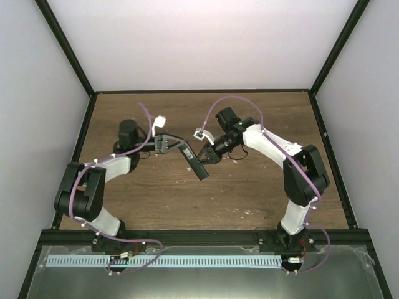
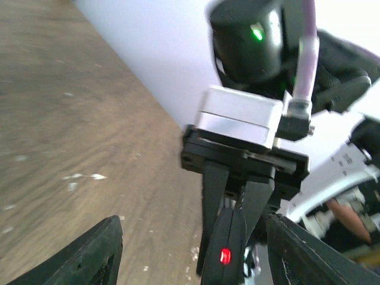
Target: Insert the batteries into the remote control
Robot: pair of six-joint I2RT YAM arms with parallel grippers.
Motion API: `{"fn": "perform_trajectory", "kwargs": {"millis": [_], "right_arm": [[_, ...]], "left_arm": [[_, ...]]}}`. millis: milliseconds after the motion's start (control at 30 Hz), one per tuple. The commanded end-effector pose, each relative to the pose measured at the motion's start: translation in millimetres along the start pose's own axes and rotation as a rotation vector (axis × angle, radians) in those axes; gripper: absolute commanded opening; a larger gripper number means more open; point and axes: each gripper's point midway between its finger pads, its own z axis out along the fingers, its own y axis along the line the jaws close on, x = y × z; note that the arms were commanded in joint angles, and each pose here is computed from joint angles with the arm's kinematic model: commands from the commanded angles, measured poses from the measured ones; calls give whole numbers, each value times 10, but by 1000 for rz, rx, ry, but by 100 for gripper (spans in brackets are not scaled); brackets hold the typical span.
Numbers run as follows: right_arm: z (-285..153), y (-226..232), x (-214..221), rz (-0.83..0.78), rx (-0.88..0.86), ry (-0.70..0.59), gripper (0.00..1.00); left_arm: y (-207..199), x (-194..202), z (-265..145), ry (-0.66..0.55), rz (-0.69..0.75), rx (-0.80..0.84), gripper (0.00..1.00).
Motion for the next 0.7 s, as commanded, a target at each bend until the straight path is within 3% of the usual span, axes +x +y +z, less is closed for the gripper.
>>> {"fn": "perform_trajectory", "kwargs": {"millis": [0,133,300,467,667], "right_arm": [[-92,-222,64,4,178,25,1],[-317,-747,203,90,525,104,1],[-854,-1233,265,170,959,186,1],[-1104,-1558,471,232,1198,314,1],[-1195,-1900,697,217,1379,474,1]], "left_arm": [[260,-246,-546,-208,-14,-150,68],[419,-341,-943,-319,-12,-295,69],[410,-442,-1093,-307,64,-494,70],[445,-532,-1218,-286,59,-633,70],[422,-572,-1227,-284,69,-640,70]]}}
